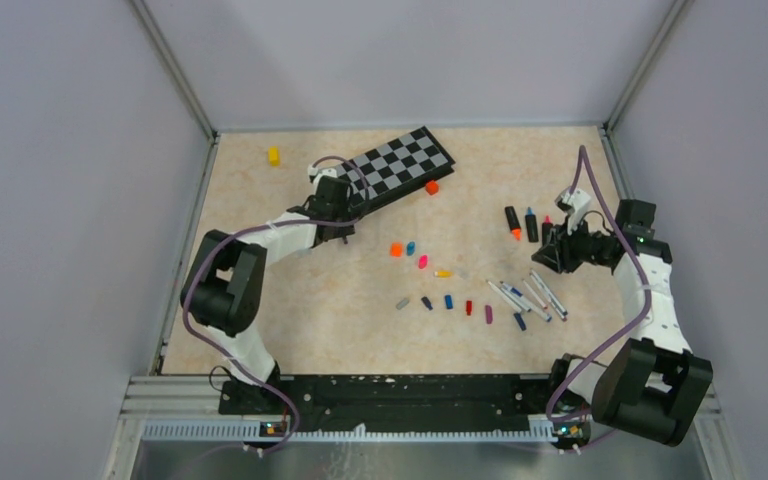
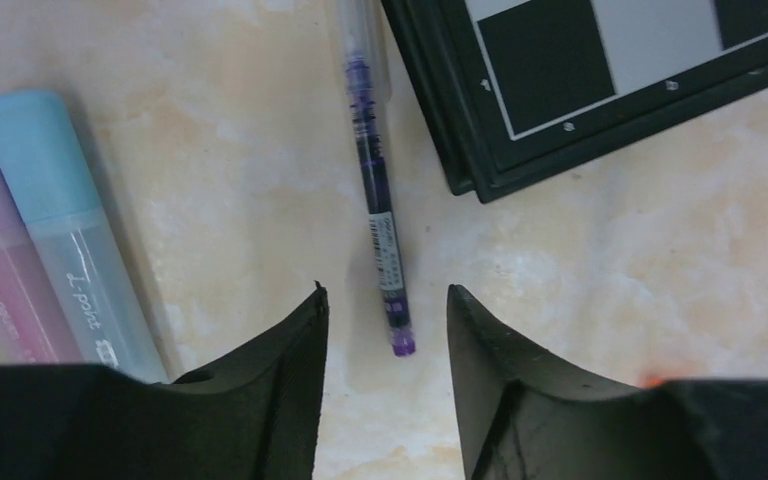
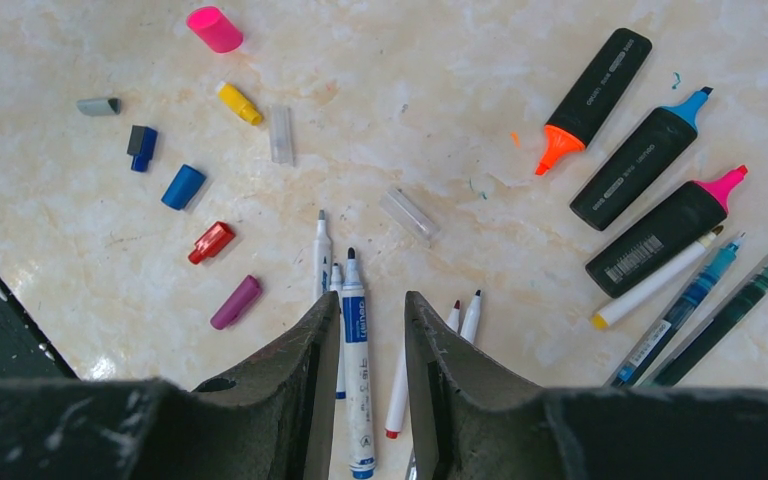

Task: Open the pen caps
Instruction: Pick up the pen from the center of the board.

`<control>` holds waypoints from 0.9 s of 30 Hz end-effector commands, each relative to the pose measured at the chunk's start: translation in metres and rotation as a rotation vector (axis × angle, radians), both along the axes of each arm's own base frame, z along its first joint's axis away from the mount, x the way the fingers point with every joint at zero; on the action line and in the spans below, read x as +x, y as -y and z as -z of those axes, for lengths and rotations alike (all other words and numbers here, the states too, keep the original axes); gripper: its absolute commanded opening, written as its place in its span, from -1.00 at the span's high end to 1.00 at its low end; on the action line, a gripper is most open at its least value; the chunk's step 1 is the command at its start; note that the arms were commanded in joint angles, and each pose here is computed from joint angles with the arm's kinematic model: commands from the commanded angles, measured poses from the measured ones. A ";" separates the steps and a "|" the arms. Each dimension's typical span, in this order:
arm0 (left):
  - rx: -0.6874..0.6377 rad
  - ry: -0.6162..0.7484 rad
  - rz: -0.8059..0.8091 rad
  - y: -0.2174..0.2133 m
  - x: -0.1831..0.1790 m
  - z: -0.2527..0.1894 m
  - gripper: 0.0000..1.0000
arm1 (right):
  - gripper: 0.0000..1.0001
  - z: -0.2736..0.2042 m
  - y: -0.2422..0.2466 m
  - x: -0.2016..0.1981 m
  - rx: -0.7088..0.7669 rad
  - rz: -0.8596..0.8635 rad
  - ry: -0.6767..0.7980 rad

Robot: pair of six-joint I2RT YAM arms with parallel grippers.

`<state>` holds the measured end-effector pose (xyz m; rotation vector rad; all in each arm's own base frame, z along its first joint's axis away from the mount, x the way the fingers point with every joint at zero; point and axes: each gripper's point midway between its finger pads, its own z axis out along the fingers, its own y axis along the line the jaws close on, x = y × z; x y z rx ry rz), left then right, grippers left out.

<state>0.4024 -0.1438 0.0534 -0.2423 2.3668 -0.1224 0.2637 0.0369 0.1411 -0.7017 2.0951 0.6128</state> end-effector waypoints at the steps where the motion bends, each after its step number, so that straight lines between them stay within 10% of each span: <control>1: 0.009 0.004 -0.013 -0.005 0.018 -0.004 0.03 | 0.42 -0.004 0.002 0.004 -0.007 -0.015 0.042; 27: 0.115 -0.115 -0.005 -0.016 0.031 0.031 0.59 | 0.42 -0.005 0.002 0.003 -0.008 -0.018 0.044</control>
